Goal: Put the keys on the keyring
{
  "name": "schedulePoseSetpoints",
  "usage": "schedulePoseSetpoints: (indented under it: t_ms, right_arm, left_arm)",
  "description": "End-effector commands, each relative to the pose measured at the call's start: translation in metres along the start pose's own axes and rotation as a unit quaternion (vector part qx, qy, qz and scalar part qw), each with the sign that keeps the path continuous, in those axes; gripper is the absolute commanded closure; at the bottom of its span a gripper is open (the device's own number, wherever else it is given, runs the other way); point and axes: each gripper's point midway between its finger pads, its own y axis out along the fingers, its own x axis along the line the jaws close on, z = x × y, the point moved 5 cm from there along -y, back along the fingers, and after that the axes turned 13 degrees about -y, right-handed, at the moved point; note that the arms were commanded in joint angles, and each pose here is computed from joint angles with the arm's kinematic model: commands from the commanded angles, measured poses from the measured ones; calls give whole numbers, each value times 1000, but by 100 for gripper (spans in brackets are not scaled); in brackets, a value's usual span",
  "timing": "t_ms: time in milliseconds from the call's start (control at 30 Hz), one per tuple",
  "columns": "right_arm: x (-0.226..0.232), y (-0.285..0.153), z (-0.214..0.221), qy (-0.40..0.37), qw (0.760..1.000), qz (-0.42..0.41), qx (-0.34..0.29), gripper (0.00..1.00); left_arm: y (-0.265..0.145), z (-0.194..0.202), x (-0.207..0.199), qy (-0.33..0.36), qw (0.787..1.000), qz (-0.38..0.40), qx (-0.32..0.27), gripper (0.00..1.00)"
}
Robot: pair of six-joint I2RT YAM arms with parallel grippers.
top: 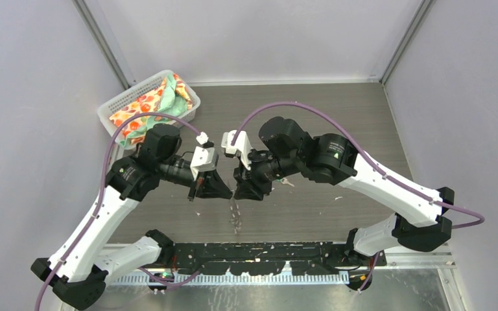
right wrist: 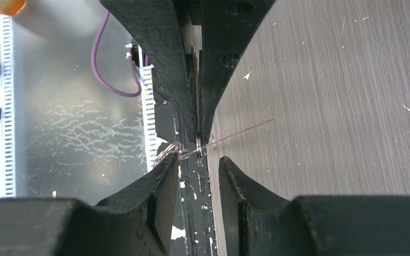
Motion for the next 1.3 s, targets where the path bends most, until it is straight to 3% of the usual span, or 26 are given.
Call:
schedulePoseSetpoints:
  t_ms: [0, 200, 400, 533, 667, 733, 1000, 1267]
  right_arm:
    - [2, -3, -18, -17, 999, -13, -30, 63]
    - [1, 3, -19, -16, 999, -17, -29, 73]
    - [0, 4, -18, -24, 999, -16, -28, 99]
    - [-2, 0, -21, -40, 997, 5, -69, 99]
    - [-2, -8, -25, -65, 985, 39, -155, 99]
    - [-2, -15, -28, -72, 974, 61, -205, 99]
    - [-3, -25, -28, -68, 943, 105, -308, 99]
    - [-1, -30, -33, -64, 930, 111, -344, 99]
  left_arm:
    - [-4, -14, -8, 25, 999, 15, -14, 100]
    - [-3, -14, -7, 18, 1000, 15, -14, 100]
    - [-3, -14, -7, 15, 1000, 16, -13, 100]
    - [-2, -17, -6, 10, 1000, 16, -21, 100]
    - [-3, -25, -7, 12, 999, 10, -39, 73]
    - [-5, -28, -11, 17, 999, 6, -49, 65]
    - [-12, -19, -19, 27, 998, -21, -59, 65]
    - [-9, -23, -9, 24, 996, -39, -73, 68]
